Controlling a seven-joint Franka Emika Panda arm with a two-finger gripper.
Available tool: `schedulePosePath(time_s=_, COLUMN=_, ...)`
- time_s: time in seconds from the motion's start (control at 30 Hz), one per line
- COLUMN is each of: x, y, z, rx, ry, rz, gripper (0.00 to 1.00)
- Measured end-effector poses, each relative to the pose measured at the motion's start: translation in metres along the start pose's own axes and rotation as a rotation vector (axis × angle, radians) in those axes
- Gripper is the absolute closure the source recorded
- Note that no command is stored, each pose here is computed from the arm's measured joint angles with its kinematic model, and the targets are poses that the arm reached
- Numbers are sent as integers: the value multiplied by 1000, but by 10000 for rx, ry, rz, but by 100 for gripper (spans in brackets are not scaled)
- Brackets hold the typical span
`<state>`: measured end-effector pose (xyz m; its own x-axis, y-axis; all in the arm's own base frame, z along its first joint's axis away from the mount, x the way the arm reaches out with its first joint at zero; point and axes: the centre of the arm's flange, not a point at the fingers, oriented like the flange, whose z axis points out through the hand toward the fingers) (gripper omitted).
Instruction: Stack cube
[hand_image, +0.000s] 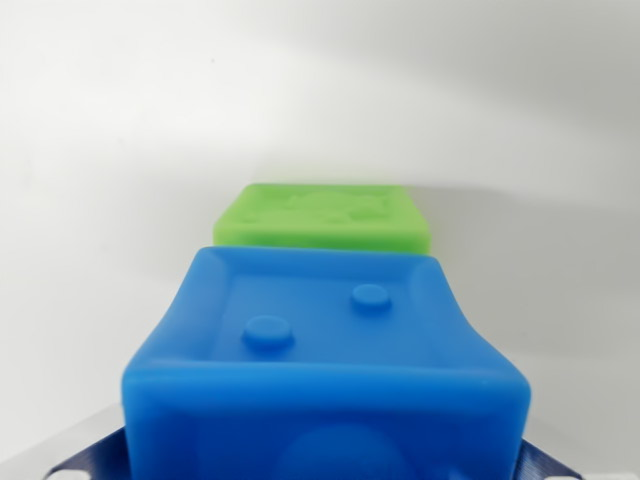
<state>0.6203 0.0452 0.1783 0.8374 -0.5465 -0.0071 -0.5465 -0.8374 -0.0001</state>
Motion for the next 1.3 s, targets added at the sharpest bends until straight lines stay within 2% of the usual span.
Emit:
schedulePosePath(time_s=0.4, x=0, y=0, z=7, rx=11, ry=19, rz=0, gripper=100)
schedulePosePath(time_s=0.43, x=1, y=0, z=7, rx=13, ry=21, rz=0, gripper=0)
schedulePosePath(time_s=0.8, x=1, y=0, z=7, rx=14, ry=25, rz=1, gripper=0)
schedulePosePath(time_s=0.97, x=0, y=0, z=9, rx=2, ry=9, rz=2, gripper=0)
schedulePosePath(time_s=1.3, x=0, y=0, z=9, rx=4, ry=11, rz=2, gripper=0)
